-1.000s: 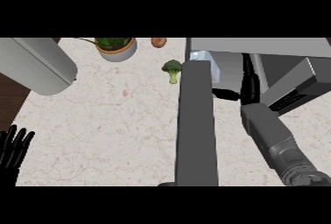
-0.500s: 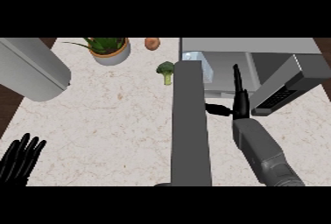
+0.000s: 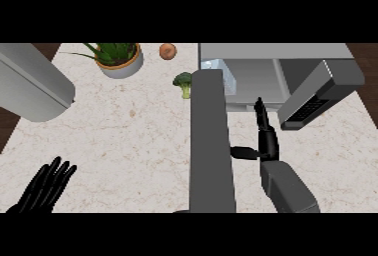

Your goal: Pick up the milk, place it into the microwave and close the microwave

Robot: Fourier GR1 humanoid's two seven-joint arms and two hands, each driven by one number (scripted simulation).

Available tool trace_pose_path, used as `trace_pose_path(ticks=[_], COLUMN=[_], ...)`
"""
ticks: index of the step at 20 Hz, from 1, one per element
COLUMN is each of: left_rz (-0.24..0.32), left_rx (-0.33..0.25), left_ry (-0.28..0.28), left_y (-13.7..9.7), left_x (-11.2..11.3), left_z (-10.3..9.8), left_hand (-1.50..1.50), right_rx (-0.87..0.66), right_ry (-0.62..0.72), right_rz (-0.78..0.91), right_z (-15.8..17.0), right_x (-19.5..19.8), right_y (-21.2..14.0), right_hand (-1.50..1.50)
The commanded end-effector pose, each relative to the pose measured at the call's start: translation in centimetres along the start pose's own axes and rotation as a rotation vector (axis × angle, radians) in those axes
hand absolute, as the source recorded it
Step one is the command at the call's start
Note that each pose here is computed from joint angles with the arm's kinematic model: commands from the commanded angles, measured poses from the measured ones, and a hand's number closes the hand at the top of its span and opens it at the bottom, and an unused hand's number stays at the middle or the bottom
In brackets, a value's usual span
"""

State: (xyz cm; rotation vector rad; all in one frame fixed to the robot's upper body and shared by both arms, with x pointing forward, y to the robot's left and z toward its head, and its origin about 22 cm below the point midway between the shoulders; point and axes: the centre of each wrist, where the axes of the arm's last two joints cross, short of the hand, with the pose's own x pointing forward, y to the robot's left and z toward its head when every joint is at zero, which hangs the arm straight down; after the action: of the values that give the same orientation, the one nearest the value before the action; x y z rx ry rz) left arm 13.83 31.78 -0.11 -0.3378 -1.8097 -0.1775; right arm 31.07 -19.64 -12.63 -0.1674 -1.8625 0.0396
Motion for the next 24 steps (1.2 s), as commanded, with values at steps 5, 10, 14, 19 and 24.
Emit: trace_pose_path(ticks=[5,10,14,19,24], left_rz=[-0.016,-0.058,-0.075,-0.179,-0.194], left_rx=[-0.183,-0.201,-0.237,-0.296,-0.361], left_ry=[0.005,0.01,0.042,0.051,0.057], left_y=[-3.9,-4.5,-4.5,-6.6,-9.5], left_x=[-1.1,-1.2,-0.1,-1.9,-4.6], left_z=[-3.3,-5.6,-6.7,-11.6,-15.5], left_hand=[-1.5,1.5,1.5,1.5,1.5], right_rx=[0.0,-0.01,-0.022,-0.09,-0.138], right_ry=[-0.023,-0.047,-0.081,-0.082,-0.085], right_rz=[-0.079,-0.169,-0.175,-0.201,-0.18], right_z=[4.4,7.1,10.4,11.9,12.2], right_x=[-0.4,1.0,2.7,5.1,7.5], right_y=[-0.7,-3.3,-7.3,-9.5,-11.9], right_hand=[-1.5,-1.5,1.5,-1.5,-1.5])
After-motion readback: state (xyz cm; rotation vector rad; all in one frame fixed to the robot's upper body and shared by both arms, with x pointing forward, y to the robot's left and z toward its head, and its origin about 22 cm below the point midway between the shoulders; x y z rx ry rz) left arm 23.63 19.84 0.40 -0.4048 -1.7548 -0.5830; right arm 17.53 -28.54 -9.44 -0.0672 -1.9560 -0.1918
